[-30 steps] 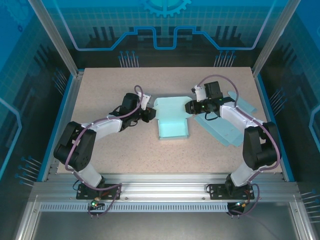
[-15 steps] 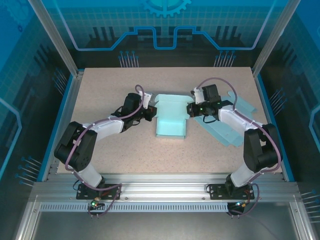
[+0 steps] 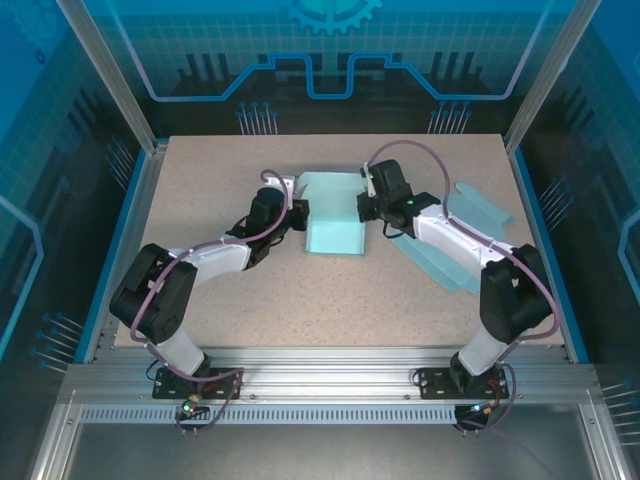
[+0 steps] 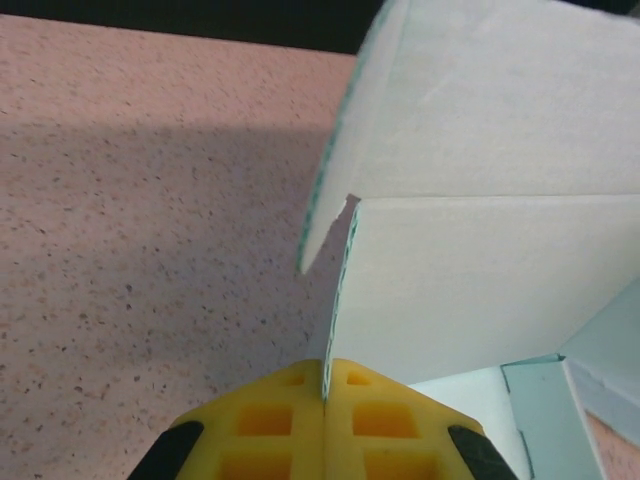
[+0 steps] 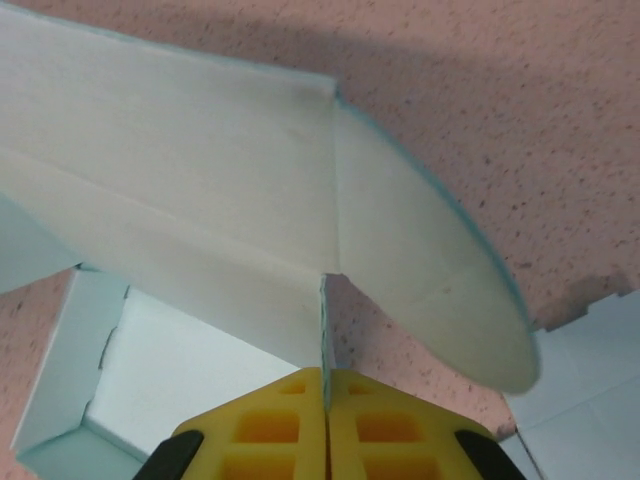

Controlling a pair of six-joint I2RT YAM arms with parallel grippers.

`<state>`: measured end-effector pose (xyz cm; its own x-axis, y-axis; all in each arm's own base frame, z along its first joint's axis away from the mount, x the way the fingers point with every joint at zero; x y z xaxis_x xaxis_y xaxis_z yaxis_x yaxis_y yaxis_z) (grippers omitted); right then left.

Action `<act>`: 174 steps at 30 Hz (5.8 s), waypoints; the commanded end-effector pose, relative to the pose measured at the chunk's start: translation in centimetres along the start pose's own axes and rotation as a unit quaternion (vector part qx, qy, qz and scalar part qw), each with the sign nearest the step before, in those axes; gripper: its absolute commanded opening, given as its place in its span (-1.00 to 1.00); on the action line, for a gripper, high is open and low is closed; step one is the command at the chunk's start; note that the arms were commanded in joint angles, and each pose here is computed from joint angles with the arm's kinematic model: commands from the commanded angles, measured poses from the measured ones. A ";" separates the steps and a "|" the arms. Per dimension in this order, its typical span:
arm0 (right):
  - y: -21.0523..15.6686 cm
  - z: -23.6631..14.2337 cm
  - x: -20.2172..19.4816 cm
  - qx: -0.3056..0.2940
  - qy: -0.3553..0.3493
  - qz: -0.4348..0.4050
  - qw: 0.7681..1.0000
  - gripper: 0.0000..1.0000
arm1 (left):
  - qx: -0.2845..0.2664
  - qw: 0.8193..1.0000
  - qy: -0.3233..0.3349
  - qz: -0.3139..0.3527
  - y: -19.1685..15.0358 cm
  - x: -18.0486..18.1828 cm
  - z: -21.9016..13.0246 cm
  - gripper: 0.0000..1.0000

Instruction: Fold the paper box

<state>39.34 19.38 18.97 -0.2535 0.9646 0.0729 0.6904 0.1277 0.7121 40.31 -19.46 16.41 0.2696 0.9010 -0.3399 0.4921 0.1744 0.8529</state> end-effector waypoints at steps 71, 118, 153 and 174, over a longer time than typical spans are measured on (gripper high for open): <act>-11.6 1.0 2.3 -0.042 -0.051 0.008 0.998 -0.63 | 0.012 0.995 -0.028 -0.090 -10.3 -0.5 -6.8 0.10; -3.6 -4.3 0.7 0.125 -0.108 0.024 0.986 1.00 | 0.146 0.984 0.099 -0.021 0.9 -0.7 -4.0 0.98; -12.8 2.4 -0.2 0.237 -0.105 0.068 0.963 1.00 | 0.268 0.947 0.142 -0.104 -12.2 3.6 -2.8 0.53; -9.6 -1.5 0.7 0.172 -0.049 0.092 0.980 1.00 | 0.207 0.969 0.075 -0.110 -6.7 0.7 -4.1 0.31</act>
<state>31.93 18.71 11.33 -0.0476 0.9978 0.0455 0.9222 0.0264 0.3858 33.54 -18.31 9.78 -0.0212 0.9251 -0.3792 0.8378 0.2234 0.4983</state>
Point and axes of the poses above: each hand's point on the last joint's axis, 136 mm out from that joint toward the fingers, its own z axis out along the fingers, its own x axis along the line the jaws close on, y = z × x, the point moved 4 cm from there along -z, back along the fingers
